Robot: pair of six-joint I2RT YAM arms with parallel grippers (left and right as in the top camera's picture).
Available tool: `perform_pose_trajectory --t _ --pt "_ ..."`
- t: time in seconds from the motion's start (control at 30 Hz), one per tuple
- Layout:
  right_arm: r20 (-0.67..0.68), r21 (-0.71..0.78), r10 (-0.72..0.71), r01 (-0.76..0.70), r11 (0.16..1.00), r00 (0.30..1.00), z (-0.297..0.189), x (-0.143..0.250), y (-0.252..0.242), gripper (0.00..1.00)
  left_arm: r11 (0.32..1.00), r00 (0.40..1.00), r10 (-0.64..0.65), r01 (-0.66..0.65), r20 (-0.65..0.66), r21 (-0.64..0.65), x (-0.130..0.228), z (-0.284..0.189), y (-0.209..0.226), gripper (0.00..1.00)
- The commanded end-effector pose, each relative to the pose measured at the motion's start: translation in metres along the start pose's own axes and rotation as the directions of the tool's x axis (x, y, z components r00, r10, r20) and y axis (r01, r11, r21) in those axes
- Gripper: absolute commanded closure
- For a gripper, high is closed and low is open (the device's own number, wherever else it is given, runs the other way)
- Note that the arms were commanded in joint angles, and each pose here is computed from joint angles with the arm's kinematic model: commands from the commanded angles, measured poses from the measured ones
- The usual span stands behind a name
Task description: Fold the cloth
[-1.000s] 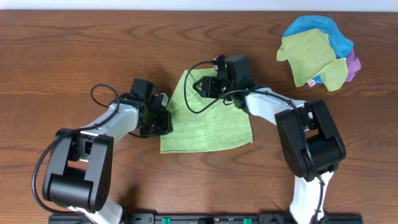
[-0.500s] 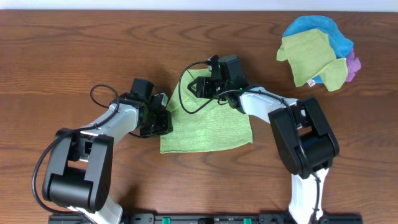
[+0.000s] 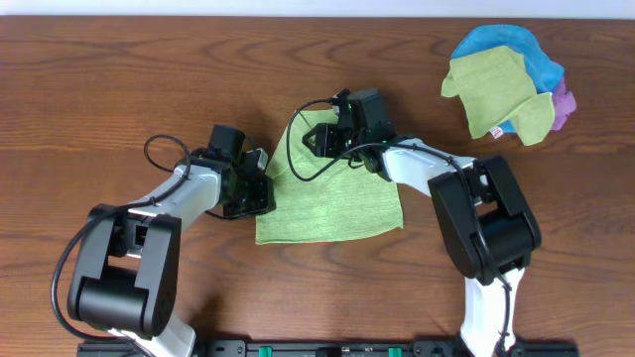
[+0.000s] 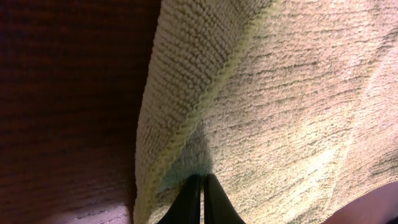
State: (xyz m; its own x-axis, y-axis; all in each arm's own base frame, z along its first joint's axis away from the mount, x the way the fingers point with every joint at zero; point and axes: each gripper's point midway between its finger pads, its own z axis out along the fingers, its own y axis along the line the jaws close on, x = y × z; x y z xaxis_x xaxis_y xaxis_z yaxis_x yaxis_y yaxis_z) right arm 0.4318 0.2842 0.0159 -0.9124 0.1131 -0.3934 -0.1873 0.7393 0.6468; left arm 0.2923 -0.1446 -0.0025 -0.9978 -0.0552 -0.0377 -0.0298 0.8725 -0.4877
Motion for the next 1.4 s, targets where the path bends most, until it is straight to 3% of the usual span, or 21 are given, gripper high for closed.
perform_pose_trajectory --t 0.0,0.27,0.5,0.73,1.37 --pt "0.002 0.008 -0.009 0.009 1.0 1.0 0.004 -0.001 0.002 0.56 1.0 1.0 -0.018 0.017 -0.02 -0.025 0.006 0.007 0.008 0.94" --pt "-0.027 0.009 -0.025 0.025 1.0 0.999 0.015 0.014 0.008 0.57 1.0 1.0 -0.018 0.018 -0.021 -0.02 0.006 0.007 0.007 0.94" --pt "-0.009 -0.005 -0.037 0.037 0.999 0.999 0.016 0.01 0.011 0.73 1.0 1.0 -0.018 0.018 -0.022 -0.018 0.006 0.007 0.007 0.94" --pt "0.015 0.022 -0.035 0.034 0.999 0.999 0.015 0.003 0.005 0.56 1.0 1.0 -0.018 0.018 -0.023 -0.018 0.006 0.007 0.007 0.94" --pt "0.048 0.11 -0.062 0.056 0.992 0.997 0.011 -0.009 -0.012 0.55 1.0 1.0 -0.018 0.018 -0.023 -0.018 0.006 0.007 0.007 0.94"
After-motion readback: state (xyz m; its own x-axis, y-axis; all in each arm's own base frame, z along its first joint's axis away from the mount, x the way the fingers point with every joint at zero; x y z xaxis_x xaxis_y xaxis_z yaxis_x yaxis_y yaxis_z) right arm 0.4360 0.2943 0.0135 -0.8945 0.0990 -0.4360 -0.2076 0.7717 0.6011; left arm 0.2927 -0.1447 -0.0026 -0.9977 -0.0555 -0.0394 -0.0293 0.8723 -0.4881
